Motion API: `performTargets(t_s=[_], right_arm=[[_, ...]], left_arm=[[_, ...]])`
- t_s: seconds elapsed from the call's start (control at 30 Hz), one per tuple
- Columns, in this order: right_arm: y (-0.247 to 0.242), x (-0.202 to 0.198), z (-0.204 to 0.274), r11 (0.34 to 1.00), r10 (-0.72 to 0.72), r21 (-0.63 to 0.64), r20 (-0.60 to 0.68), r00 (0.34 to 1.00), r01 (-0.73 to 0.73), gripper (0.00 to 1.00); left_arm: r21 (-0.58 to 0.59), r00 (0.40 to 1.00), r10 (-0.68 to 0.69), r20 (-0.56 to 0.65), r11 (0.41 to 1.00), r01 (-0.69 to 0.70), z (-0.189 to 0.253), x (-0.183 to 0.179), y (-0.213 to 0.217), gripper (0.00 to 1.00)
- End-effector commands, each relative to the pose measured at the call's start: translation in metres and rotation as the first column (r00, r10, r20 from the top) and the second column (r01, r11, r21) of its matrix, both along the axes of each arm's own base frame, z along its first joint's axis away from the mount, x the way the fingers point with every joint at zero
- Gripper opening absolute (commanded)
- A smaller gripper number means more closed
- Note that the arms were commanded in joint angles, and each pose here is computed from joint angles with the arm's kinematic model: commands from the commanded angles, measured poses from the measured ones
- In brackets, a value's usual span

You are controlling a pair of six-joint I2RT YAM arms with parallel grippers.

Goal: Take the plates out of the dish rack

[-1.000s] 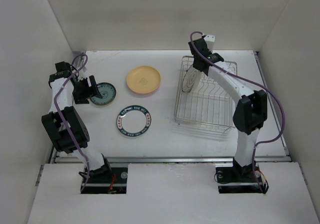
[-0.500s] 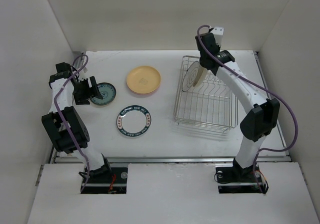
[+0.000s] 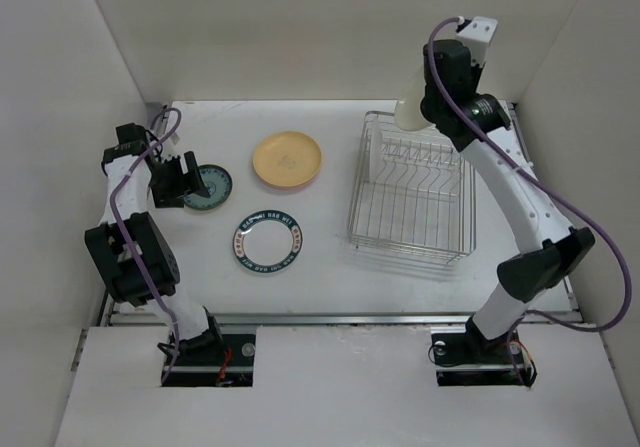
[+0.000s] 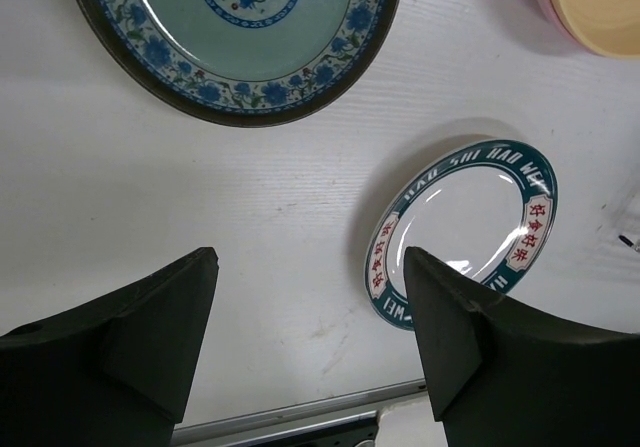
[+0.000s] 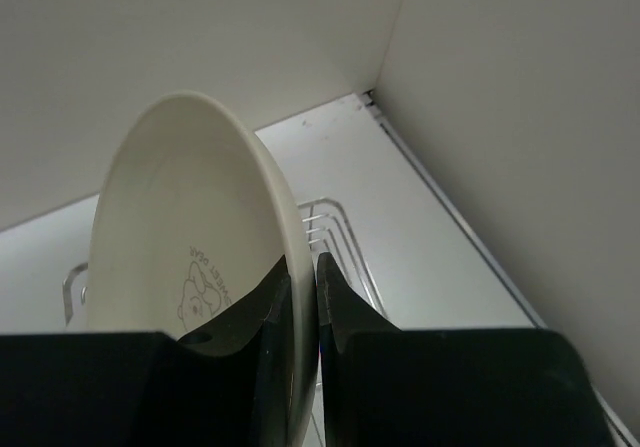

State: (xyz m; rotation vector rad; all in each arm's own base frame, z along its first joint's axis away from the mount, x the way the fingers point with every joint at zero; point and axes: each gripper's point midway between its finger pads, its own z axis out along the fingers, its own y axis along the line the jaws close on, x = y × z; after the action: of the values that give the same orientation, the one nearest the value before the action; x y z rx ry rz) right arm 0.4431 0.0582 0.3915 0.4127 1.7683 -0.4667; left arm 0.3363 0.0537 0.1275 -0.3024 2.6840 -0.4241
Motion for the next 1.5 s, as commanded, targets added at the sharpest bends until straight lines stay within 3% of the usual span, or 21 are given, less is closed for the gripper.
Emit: performTargets(t_s=[0.0, 0.1, 0.17, 0.23, 0.27, 0.37, 0.4, 0.5, 0.73, 0.97, 1.13, 1.4, 1.47], right_arm=[[-0.026, -0.027, 0.069, 0.994, -0.105, -0.005, 0.166, 0.98, 0.108, 0.0], [-0.01, -0.032, 0.08, 0.999, -0.036, 0.026, 0.205, 0.978, 0.032, 0.0], [0.028, -0.026, 0.073, 0.989, 0.129, 0.045, 0.212, 0.969, -0.141, 0.0], [0.063, -0.022, 0.081, 0.947, 0.278, 0.078, 0.28, 0.919, -0.31, 0.0], [0.091, -0.02, 0.083, 0.888, 0.41, 0.083, 0.3, 0.861, -0.452, 0.0], [0.145, -0.008, 0.069, 0.785, 0.543, 0.129, 0.331, 0.772, -0.606, 0.0], [0.167, -0.006, 0.067, 0.72, 0.607, 0.146, 0.343, 0.717, -0.679, 0.0], [0.211, 0.02, 0.037, 0.629, 0.67, 0.216, 0.336, 0.662, -0.746, 0.0], [0.289, 0.075, -0.022, 0.471, 0.715, 0.354, 0.383, 0.584, -0.808, 0.0], [0.333, 0.112, -0.089, 0.391, 0.711, 0.473, 0.39, 0.586, -0.79, 0.0], [0.345, 0.125, -0.158, 0.398, 0.703, 0.569, 0.314, 0.638, -0.719, 0.0], [0.348, 0.128, -0.215, 0.427, 0.712, 0.623, 0.215, 0.668, -0.656, 0.0], [0.346, 0.129, -0.224, 0.444, 0.71, 0.629, 0.188, 0.678, -0.639, 0.07]], left_arm=[[-0.008, 0.999, -0.04, 0.028, 0.999, 0.04, 0.015, -0.006, -0.013, 0.72], [-0.005, 0.998, -0.052, 0.036, 0.999, 0.053, 0.018, -0.006, -0.017, 0.72], [-0.005, 0.997, -0.062, 0.036, 0.998, 0.062, 0.018, -0.005, -0.02, 0.72], [-0.008, 0.998, -0.061, 0.028, 0.998, 0.062, 0.017, -0.008, -0.021, 0.72], [-0.005, 0.997, -0.062, 0.036, 0.998, 0.062, 0.02, -0.006, -0.02, 0.72], [-0.005, 0.997, -0.062, 0.036, 0.998, 0.062, 0.022, -0.006, -0.02, 0.72], [-0.005, 0.997, -0.062, 0.035, 0.998, 0.062, 0.025, -0.008, -0.021, 0.72], [-0.007, 0.996, -0.073, 0.049, 0.997, 0.074, 0.028, -0.008, -0.022, 0.72], [-0.002, 0.995, -0.089, 0.046, 0.996, 0.089, 0.03, -0.013, -0.023, 0.72], [-0.01, 0.996, -0.089, 0.027, 0.996, 0.089, 0.024, -0.018, -0.025, 0.72], [-0.014, 0.996, -0.089, 0.017, 0.996, 0.089, 0.021, -0.017, -0.024, 0.72], [-0.017, 0.995, -0.097, 0.003, 0.995, 0.097, 0.015, -0.019, -0.025, 0.72], [-0.017, 0.995, -0.097, 0.003, 0.995, 0.097, 0.015, -0.019, -0.025, 0.72]])
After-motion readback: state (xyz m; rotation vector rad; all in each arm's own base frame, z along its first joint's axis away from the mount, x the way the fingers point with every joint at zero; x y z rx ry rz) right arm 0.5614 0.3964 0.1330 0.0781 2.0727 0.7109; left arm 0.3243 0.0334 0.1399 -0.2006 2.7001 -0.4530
